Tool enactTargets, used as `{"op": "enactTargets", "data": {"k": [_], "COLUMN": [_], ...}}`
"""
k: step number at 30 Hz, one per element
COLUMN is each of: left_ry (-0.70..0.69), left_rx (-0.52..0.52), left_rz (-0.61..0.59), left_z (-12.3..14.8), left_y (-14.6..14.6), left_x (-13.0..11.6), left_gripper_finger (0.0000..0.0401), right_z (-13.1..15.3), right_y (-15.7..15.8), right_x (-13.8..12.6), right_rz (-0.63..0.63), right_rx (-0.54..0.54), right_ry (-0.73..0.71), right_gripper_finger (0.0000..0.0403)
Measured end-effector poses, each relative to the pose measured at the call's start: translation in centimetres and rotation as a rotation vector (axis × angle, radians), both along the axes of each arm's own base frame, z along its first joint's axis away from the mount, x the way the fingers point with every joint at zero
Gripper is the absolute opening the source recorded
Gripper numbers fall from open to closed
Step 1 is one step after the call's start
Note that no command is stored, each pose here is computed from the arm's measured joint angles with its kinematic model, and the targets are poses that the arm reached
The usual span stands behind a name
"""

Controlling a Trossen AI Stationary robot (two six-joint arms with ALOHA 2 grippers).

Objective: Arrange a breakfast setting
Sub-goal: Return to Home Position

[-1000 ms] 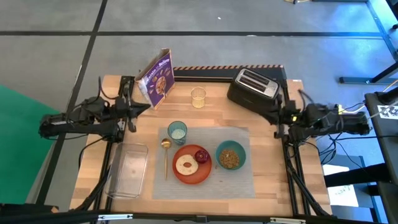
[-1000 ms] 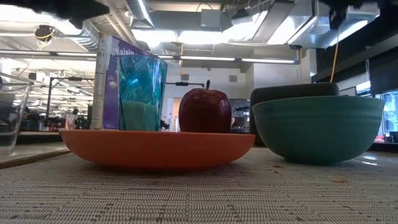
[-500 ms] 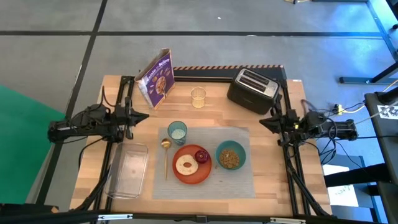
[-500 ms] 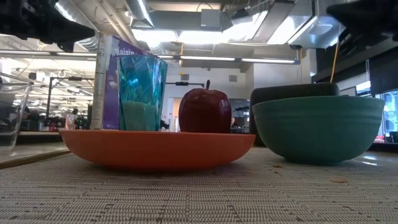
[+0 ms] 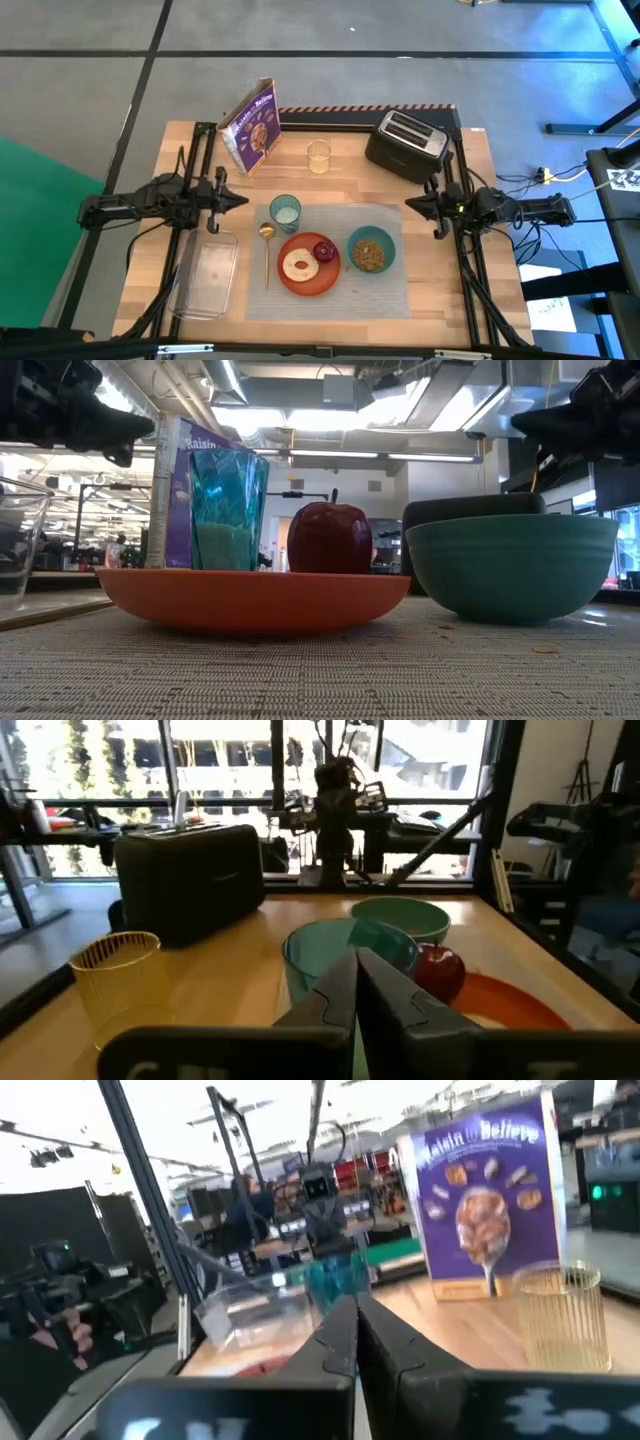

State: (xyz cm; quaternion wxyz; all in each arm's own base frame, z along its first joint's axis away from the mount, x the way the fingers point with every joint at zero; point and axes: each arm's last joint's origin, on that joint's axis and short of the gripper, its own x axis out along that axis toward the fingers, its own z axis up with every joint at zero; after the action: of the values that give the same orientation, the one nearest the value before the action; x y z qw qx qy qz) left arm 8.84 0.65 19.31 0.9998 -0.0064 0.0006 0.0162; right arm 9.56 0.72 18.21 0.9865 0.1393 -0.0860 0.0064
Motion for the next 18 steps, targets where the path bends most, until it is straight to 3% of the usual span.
{"op": "enactTargets", "data": {"k": [8, 13, 18], "left_ry": [-0.028, -0.044, -0.042], "left_rx": [-0.021, -0.026, -0.007], "left_rz": [-0.042, -0.101, -0.060], "left_z": [-2.4, -2.4, -2.4], "left_y": [0.0, -0.2, -0.1], "left_x": [0.8, 0.9, 0.9], "left_gripper_finger": [0.0000, 0.0000, 0.0000], "right_z": [-0.5, -0.6, -0.7], "right_y": [0.0, 0.1, 0.0], "right_x": [0.1, 0.1, 0.1], "right_rz": [0.007, 0.020, 0.007], "right_rx": [-0.012, -0.012, 0.049], "right_ry": [0.055, 0.060, 0.076], "right_gripper_finger": [0.0000, 0.0000, 0.0000]}}
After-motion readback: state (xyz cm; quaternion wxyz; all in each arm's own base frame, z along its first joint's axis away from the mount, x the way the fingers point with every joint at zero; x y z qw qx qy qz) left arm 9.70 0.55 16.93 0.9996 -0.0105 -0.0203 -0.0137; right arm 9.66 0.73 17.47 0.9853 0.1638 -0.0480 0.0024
